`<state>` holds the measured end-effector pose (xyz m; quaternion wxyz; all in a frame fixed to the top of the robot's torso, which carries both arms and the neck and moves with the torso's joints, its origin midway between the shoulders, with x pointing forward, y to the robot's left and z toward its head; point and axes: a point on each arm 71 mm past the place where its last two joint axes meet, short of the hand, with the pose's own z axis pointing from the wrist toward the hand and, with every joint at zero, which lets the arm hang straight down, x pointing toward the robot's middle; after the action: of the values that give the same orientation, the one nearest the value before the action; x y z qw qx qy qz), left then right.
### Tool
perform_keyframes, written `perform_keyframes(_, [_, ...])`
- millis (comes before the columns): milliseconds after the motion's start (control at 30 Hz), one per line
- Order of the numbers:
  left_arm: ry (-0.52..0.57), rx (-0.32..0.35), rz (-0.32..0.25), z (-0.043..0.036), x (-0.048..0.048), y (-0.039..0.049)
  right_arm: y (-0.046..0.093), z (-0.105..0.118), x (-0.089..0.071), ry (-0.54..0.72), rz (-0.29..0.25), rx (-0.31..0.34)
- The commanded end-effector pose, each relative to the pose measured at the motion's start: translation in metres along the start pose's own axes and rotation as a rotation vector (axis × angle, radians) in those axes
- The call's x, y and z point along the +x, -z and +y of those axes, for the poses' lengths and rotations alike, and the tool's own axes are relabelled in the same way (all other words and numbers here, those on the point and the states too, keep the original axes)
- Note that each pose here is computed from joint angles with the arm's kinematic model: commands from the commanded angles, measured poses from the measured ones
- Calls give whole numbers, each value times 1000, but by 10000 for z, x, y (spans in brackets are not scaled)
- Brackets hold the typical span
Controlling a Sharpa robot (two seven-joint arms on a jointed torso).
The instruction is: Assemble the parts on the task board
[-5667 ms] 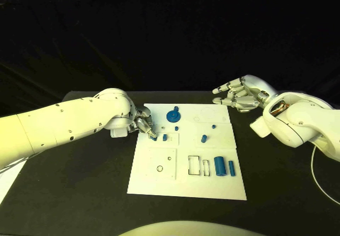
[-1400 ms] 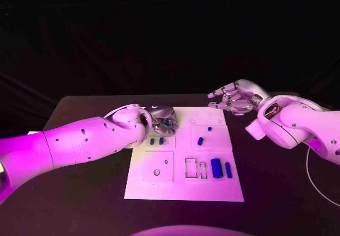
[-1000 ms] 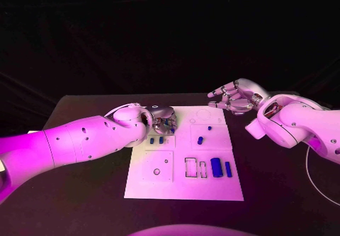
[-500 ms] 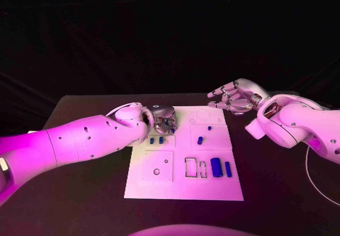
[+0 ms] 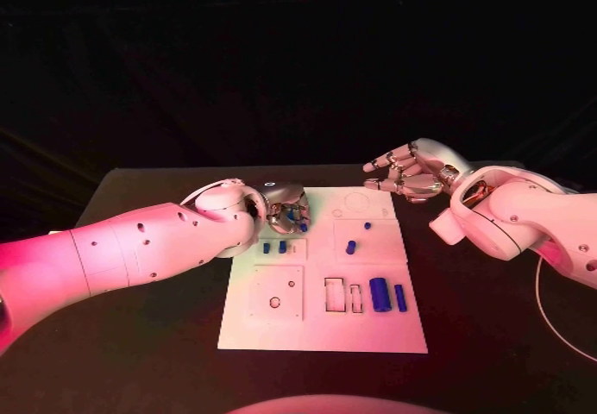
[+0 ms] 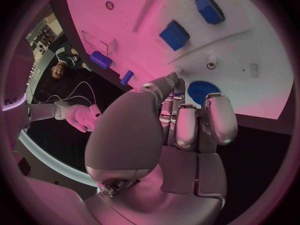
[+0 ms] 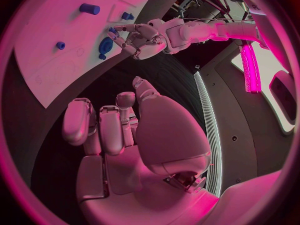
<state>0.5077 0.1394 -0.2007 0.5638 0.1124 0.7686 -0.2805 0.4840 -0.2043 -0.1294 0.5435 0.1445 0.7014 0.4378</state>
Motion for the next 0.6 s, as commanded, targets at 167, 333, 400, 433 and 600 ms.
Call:
perform_keyframes(167, [113, -10, -69, 61, -206, 112, 1, 1, 14, 2, 13, -7])
perform_keyframes(333, [142, -49, -58, 192, -259, 186, 5, -3, 12, 2, 13, -5])
perform_keyframes(400, [147, -67, -45, 248, -263, 211, 6, -4, 11, 2, 13, -5])
perform_keyframes(433, [150, -74, -39, 270, -262, 221, 6, -4, 10, 2, 13, -4])
perform_keyframes(600, [155, -122, -1, 413, -248, 282, 9, -7, 7, 2, 13, -3])
